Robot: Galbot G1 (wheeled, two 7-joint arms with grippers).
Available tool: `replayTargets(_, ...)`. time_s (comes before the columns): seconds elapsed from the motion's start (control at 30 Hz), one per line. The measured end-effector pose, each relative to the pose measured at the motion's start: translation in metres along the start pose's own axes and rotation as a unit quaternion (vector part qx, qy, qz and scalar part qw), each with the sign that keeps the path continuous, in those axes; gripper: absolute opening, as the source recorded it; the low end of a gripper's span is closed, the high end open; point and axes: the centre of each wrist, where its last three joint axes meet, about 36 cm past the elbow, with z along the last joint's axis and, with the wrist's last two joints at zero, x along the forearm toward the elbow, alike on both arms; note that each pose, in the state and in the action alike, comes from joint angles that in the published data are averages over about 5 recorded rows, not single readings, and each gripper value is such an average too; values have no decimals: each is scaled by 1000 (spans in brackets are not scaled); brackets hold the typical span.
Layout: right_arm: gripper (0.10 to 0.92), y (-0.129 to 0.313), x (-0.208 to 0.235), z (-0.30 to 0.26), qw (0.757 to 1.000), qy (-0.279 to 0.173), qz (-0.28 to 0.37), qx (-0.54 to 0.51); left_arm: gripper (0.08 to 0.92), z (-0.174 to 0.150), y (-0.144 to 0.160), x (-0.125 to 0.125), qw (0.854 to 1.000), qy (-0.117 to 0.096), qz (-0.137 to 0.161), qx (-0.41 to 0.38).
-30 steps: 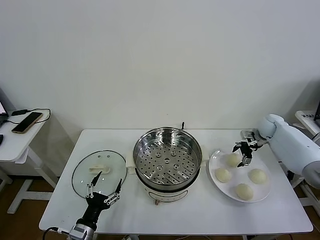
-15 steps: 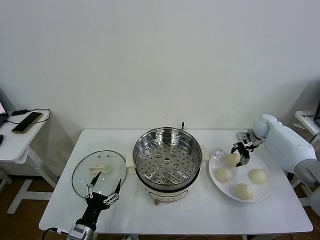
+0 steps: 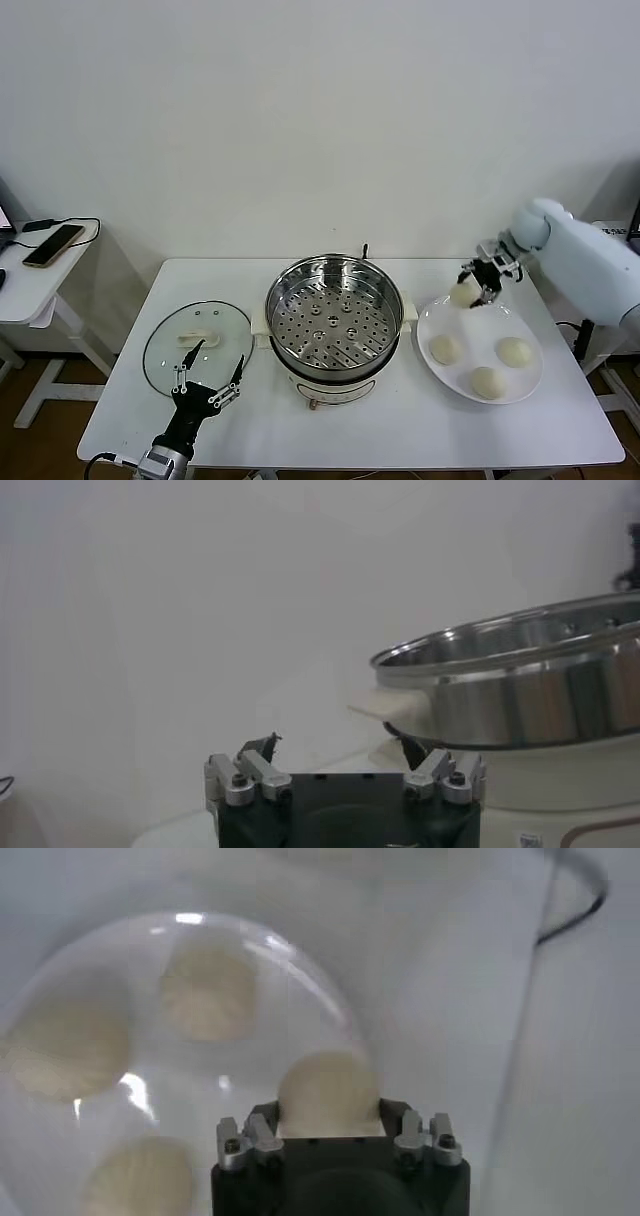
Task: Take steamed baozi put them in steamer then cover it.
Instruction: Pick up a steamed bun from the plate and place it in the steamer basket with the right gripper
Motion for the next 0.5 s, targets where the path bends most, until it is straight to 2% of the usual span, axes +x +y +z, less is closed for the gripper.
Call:
replayTargets(0.23, 638, -58, 47, -80, 986, -3, 19, 167, 823, -1, -1, 1, 1000, -2, 1, 1)
replayTargets(0.5, 642, -95, 46, -165, 952, -15, 4, 305, 823, -4, 0, 2, 1000, -6, 0, 0)
